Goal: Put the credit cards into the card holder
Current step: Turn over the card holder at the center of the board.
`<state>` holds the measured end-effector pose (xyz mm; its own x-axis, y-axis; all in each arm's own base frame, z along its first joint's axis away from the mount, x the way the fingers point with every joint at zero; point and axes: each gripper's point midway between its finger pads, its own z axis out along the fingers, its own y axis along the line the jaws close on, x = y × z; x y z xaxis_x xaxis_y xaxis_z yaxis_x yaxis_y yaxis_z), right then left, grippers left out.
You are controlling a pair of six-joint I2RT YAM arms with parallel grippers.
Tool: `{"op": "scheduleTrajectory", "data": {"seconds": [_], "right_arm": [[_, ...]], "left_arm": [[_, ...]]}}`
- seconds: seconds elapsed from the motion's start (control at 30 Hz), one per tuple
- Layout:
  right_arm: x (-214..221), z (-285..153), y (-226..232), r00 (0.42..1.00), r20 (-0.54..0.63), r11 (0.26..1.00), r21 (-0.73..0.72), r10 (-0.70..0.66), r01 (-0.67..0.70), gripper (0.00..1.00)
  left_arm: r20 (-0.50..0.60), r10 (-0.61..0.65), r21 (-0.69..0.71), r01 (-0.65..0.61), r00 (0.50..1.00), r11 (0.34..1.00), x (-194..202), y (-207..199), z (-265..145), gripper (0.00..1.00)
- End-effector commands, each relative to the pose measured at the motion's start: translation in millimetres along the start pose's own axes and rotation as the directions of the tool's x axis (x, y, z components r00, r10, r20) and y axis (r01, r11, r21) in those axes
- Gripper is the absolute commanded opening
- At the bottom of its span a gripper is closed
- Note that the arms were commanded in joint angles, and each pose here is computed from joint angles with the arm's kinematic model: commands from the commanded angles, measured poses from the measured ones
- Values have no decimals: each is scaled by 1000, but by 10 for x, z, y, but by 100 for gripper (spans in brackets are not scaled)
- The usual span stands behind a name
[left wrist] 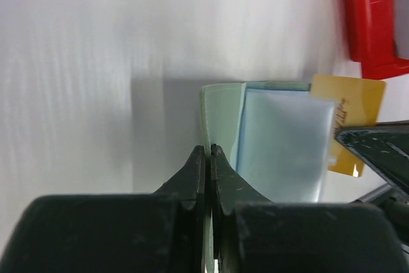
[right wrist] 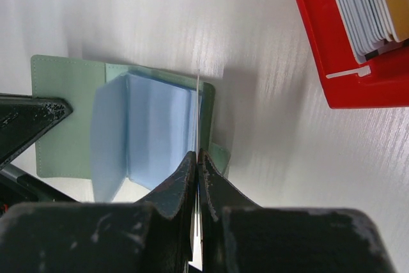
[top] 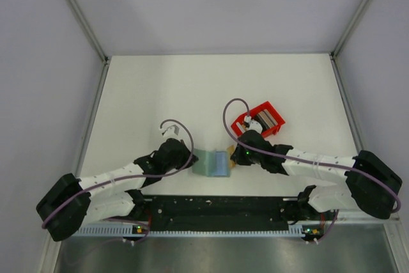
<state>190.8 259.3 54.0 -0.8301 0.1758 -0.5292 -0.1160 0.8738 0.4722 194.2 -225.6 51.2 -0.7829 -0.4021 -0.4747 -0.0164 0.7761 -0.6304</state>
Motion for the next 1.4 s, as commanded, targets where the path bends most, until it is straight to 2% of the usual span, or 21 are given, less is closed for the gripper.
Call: {"op": "scheduleTrajectory", "data": {"seconds": [0.0,0.2,0.5,0.8,1.1,1.37], "right_arm": [[-133,18,180,999,25,998,-49,27,-25,0],[-155,3,228,999,29,997,-68,34,-32,0],[-136,62,361,999,9,991,-125,49,-48,0],[-412,-170,364,994,109,995,-100,23,-13,0],[-505,-283,510,991,129,988,-157,19,2,0],[-320,-103,347,997,73,995,-97,15,-8,0]], "left_arm": [[2,69,-150,-68,998,986,59,416,-7,0],[-8,93,-205,-92,996,974,73,543,-9,0],[-18,101,-203,-102,995,974,74,521,5,0],[-18,93,-140,-95,996,986,16,306,-38,0],[-25,63,-83,-65,998,994,-18,98,-67,0],[-16,60,-113,-62,998,992,-32,159,-66,0]]}}
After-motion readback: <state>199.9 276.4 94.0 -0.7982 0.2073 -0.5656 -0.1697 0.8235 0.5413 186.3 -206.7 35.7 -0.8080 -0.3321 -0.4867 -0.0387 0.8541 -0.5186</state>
